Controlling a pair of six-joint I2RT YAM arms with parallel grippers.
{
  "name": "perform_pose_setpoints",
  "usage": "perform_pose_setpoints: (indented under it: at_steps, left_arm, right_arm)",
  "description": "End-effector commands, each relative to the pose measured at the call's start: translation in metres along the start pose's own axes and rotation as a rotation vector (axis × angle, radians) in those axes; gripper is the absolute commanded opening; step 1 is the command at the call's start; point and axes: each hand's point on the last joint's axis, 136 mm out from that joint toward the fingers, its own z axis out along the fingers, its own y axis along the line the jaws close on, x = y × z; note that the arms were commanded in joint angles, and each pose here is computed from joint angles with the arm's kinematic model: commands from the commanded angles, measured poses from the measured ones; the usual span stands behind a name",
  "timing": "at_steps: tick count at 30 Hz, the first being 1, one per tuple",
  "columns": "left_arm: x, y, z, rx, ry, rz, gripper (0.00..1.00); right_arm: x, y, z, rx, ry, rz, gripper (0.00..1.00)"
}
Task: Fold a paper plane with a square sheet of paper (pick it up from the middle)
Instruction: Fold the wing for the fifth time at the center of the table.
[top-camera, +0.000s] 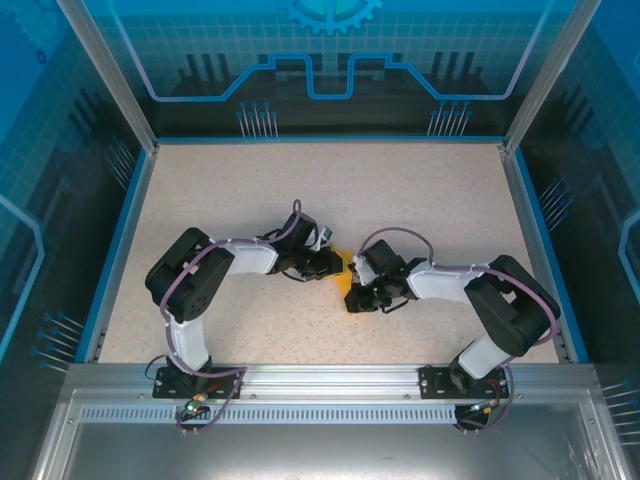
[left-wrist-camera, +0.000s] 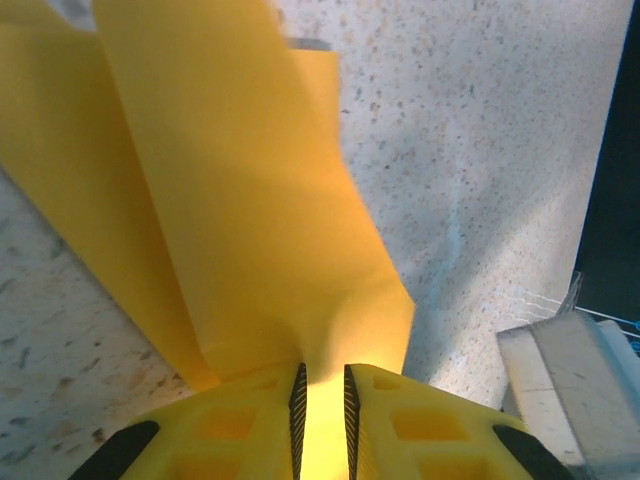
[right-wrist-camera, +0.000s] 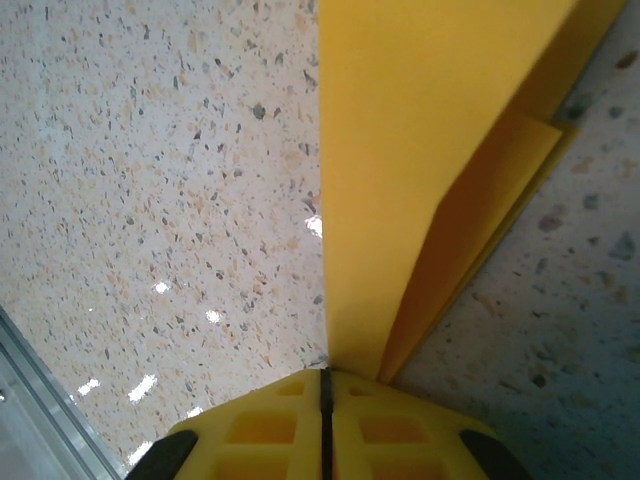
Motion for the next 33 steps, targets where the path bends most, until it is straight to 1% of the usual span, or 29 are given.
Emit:
perform_pose_setpoints:
  at_steps: [1, 4, 10, 15, 26, 33]
  left_arm:
    - [0.002, -0.002, 0.003, 0.012, 0.012, 0.014, 0.20]
    - [0.002, 0.007, 0.007, -0.021, 0.018, 0.000, 0.20]
    - [-0.006, 0.017, 0.006, -0.098, -0.009, -0.009, 0.20]
    - [-0.005, 0.029, 0.010, -0.144, -0.003, -0.029, 0.19]
    - [0.010, 0.082, 0.014, -0.385, 0.038, -0.108, 0.17]
    - [0.019, 0.104, 0.013, -0.461, 0.039, -0.145, 0.16]
  right_arm:
    - [0.007, -0.016, 0.003, 0.050, 0.048, 0.010, 0.09]
    - [0.007, -0.014, 0.003, 0.038, 0.052, 0.002, 0.09]
    - [0.011, -0.015, 0.001, 0.039, 0.053, 0.008, 0.09]
    - [0.017, -0.016, -0.002, 0.041, 0.041, 0.017, 0.10]
    - [0.051, -0.029, 0.004, 0.089, 0.077, 0.047, 0.10]
    - [0.076, -0.032, 0.001, 0.085, 0.112, 0.066, 0.09]
